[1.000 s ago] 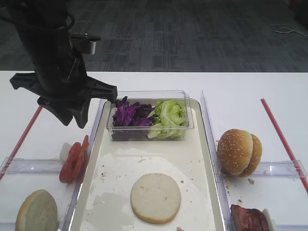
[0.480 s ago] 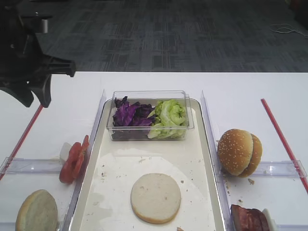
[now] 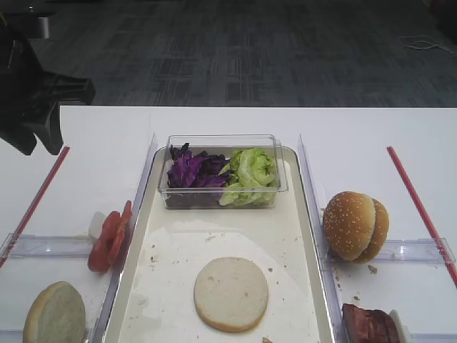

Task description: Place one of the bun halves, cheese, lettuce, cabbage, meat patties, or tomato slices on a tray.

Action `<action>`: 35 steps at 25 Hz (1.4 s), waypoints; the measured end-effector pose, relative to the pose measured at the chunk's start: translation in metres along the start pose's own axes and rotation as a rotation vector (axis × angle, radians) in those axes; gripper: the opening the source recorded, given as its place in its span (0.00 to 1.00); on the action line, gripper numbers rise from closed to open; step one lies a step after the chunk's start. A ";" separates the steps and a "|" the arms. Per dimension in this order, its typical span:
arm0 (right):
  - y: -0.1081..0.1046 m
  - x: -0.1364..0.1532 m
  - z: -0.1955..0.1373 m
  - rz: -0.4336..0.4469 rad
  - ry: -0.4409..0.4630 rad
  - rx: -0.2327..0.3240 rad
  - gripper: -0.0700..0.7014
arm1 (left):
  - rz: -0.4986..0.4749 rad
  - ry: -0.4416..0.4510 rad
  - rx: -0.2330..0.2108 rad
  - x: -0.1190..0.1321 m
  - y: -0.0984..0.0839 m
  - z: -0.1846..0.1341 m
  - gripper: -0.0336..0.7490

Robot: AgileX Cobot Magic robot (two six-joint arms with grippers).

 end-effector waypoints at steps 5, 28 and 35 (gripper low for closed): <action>0.000 0.000 0.000 0.000 0.000 0.000 0.62 | 0.026 0.005 0.017 -0.006 0.011 -0.032 0.34; 0.000 0.000 0.000 0.000 0.000 0.000 0.62 | -0.018 -0.491 0.040 -0.099 0.054 -0.191 0.34; 0.000 0.000 0.000 0.000 0.000 0.000 0.62 | -0.023 -0.594 0.080 -0.093 0.062 -0.227 0.34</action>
Point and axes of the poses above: a point on each arm's last joint axis where the gripper is mounted, x pointing out along that axis toward the gripper, y along the wrist's bending axis when the last joint is at zero, z = x × y, the point moved 6 cm from there along x, pointing out along that axis toward the gripper, and after that the axes turned 1 degree about -x, right-handed, at the moved point
